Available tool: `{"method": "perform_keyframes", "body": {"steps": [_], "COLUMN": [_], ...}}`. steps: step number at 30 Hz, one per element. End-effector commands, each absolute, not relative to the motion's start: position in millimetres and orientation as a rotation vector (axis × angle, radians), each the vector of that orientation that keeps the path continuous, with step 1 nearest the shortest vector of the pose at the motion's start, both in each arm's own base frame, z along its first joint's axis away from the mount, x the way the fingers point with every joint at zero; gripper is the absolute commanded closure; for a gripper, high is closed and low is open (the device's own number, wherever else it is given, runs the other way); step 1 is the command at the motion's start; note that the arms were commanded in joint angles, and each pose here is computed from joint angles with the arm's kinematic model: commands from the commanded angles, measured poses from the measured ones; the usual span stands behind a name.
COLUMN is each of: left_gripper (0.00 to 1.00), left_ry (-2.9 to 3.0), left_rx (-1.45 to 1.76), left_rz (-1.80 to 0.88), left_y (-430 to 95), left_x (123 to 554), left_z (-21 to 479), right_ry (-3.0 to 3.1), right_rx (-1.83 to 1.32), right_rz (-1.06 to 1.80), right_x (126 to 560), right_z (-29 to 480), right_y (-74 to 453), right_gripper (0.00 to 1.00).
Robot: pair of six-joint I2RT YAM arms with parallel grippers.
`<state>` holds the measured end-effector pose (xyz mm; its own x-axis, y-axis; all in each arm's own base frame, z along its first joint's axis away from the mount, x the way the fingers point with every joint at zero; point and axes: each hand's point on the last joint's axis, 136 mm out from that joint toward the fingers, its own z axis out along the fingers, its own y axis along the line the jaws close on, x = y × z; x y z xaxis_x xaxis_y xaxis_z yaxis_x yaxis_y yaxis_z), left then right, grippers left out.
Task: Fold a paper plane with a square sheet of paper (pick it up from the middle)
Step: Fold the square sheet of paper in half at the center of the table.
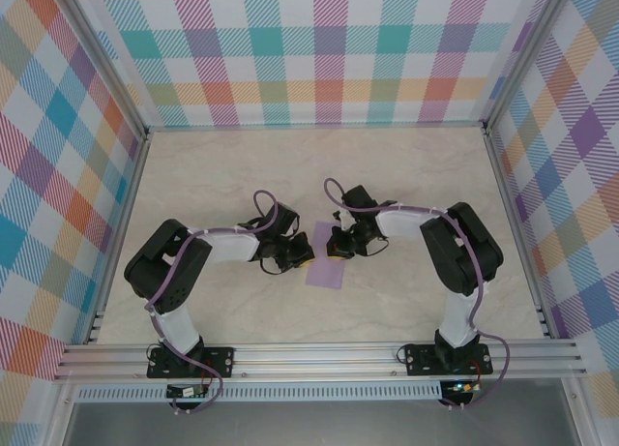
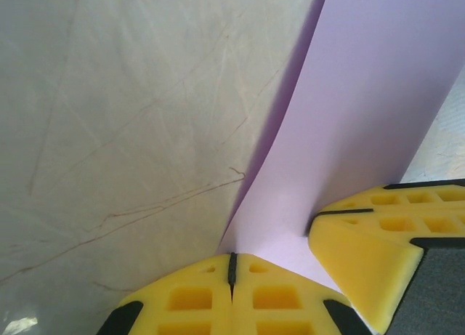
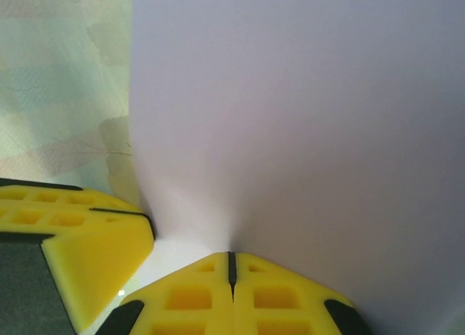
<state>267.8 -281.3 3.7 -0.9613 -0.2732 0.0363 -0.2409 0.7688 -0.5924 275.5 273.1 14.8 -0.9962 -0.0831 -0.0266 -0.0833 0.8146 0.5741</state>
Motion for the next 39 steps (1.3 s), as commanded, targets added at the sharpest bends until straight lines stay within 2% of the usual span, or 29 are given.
{"method": "perform_keyframes", "body": {"steps": [1, 7, 13, 21, 25, 32, 35, 39], "left_gripper": [1.00, 1.00, 1.00, 1.00, 1.00, 1.00, 1.00, 1.00], "left_ry": [3.276, 3.276, 3.274, 3.267, 3.280, 3.281, 3.285, 3.284], "left_rx": [-0.647, -0.652, -0.635, -0.603, -0.592, -0.617, -0.618, -0.601], "left_rz": [-0.190, -0.199, -0.237, -0.253, -0.231, -0.230, -0.237, -0.247], "left_y": [-182.3, -182.3, -188.2, -191.6, -188.2, -182.9, -182.6, -185.2], "left_x": [166.1, 165.0, 169.1, 173.1, 168.9, 161.2, 159.4, 162.1], "left_z": [-91.0, -93.3, -90.9, -88.8, -92.0, -99.9, -101.1, -98.6], "right_ry": [3.018, 2.917, 2.732, 2.772, 2.767, 2.777, 2.741, 2.651], "right_rx": [-0.098, -0.054, -0.098, -0.179, -0.138, 0.010, 0.055, 0.013], "right_rz": [0.846, 0.895, 1.057, 1.147, 1.149, 1.014, 0.984, 1.064], "right_x": [271.5, 284.4, 292.8, 291.6, 299.4, 314.0, 326.1, 331.0], "right_z": [4.8, 24.3, 77.6, 55.3, 42.5, 23.0, 31.4, 63.2], "right_y": [241.1, 228.2, 259.8, 293.1, 280.6, 225.7, 211.9, 225.0], "right_gripper": [0.95, 0.97, 1.00, 1.00, 1.00, 1.00, 1.00, 1.00]}}
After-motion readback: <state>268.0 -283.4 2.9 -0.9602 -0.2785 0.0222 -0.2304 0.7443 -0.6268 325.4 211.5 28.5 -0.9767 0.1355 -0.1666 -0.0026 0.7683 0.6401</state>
